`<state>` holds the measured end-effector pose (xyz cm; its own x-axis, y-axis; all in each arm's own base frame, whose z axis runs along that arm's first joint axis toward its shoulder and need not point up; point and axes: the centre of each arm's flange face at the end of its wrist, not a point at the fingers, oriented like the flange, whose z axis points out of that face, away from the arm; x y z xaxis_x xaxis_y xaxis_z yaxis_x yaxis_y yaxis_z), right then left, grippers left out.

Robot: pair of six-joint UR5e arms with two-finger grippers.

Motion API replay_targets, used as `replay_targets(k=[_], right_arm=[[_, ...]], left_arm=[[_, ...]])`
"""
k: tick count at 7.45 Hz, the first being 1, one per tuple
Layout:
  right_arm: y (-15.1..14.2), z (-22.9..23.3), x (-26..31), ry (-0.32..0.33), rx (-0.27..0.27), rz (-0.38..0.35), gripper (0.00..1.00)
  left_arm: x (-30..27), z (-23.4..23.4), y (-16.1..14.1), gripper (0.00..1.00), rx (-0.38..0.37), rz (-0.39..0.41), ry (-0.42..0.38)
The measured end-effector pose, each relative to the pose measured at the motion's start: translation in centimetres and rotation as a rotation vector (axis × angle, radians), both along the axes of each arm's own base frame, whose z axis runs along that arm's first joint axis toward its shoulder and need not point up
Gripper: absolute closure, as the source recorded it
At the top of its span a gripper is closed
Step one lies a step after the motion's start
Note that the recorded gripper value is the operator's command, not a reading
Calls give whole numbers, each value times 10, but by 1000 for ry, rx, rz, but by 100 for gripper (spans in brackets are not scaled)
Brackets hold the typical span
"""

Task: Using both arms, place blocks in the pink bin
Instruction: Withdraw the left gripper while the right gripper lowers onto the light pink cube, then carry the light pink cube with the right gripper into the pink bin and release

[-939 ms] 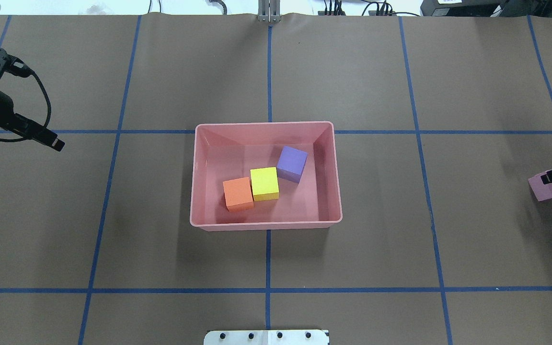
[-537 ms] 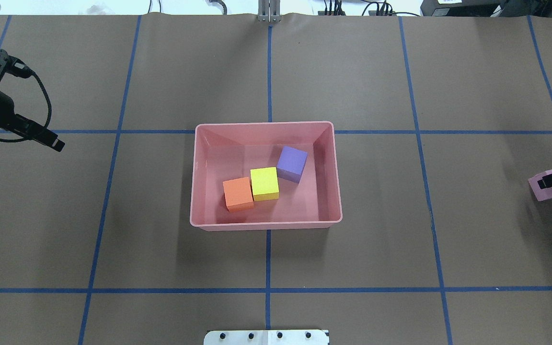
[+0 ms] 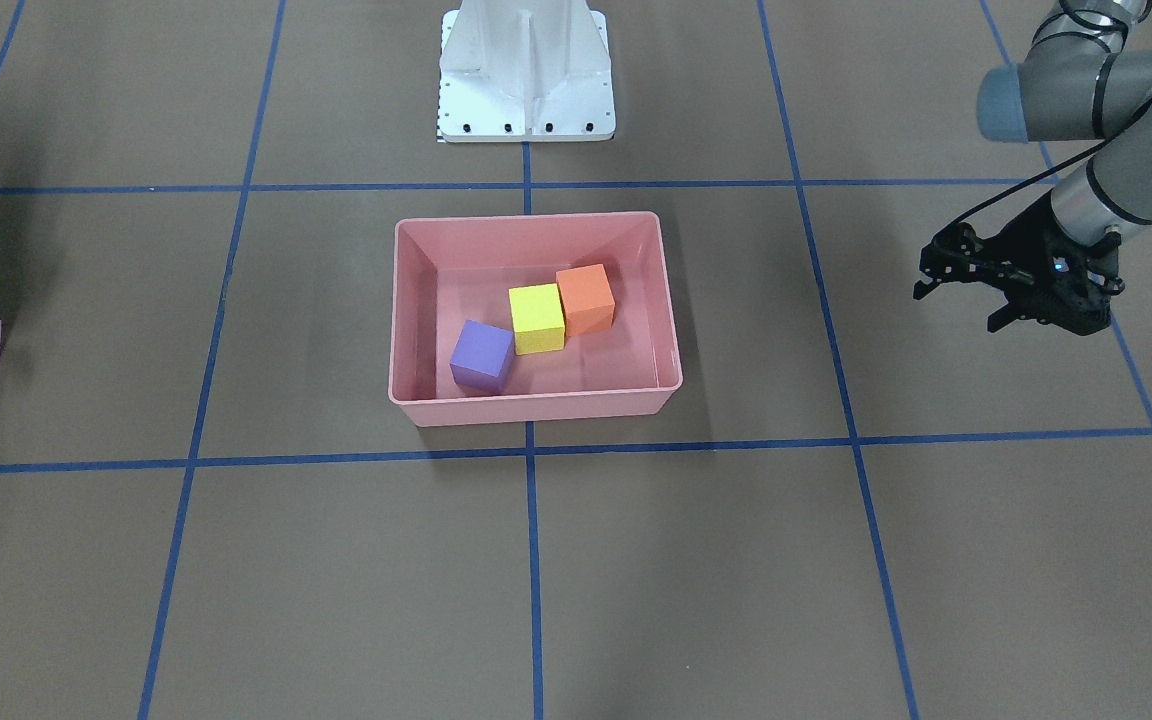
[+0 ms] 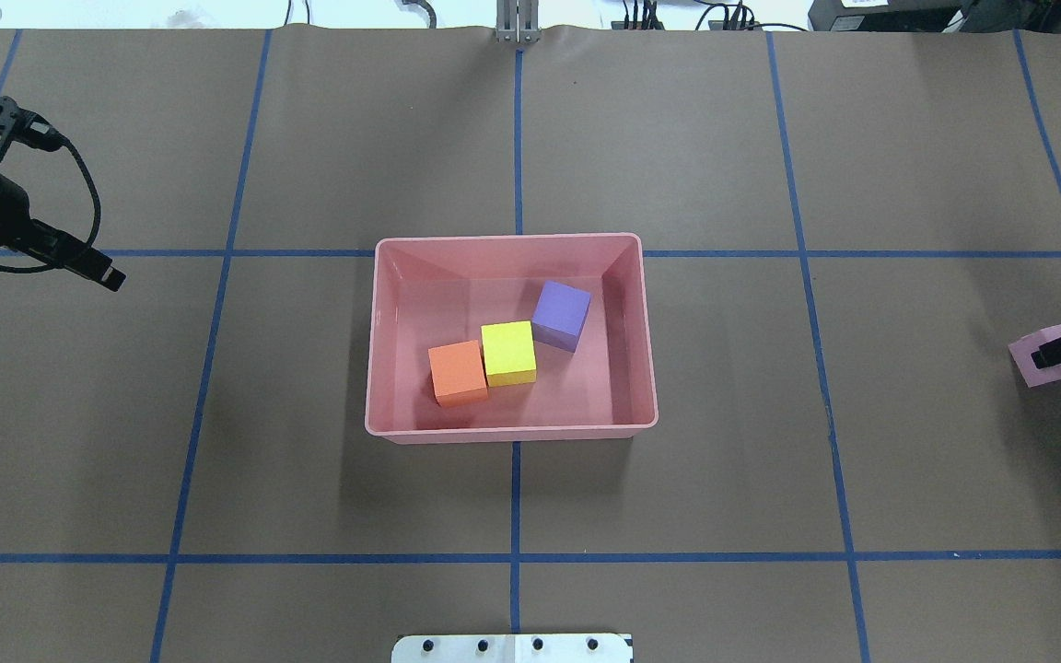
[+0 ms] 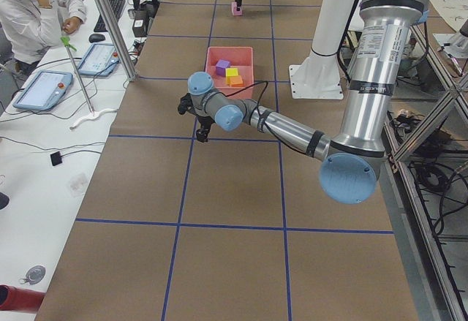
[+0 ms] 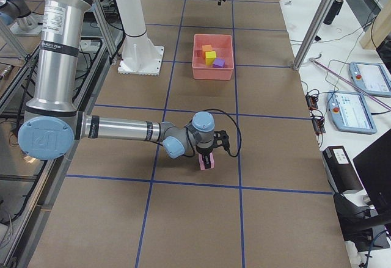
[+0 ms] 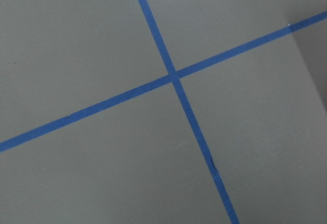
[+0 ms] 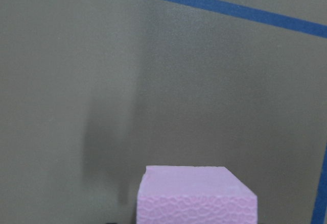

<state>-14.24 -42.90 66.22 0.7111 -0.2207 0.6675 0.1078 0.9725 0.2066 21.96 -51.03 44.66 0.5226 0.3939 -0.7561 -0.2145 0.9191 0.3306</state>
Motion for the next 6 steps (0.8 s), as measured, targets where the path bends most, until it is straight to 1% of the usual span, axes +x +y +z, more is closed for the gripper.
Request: replay_targets(k=[1,2,3,5,6], right_arm=[[-9,-16,-5,-18,19,5,100],[-22,-42,-13,-53,30,24,100],[-42,-78,-26,-115,19,62,100],[-83,-166,-60,-257,-39,151,100],[-95,-212,-83,-319,-83,186,100]], left_arm=[[0,0,0,0,0,0,0],[0,0,0,0,0,-1,0],[0,0,0,0,-2,-3,-2],[-1,3,0,0,-5,-7,-8],[-1,4,0,0,-5,-8,-10]])
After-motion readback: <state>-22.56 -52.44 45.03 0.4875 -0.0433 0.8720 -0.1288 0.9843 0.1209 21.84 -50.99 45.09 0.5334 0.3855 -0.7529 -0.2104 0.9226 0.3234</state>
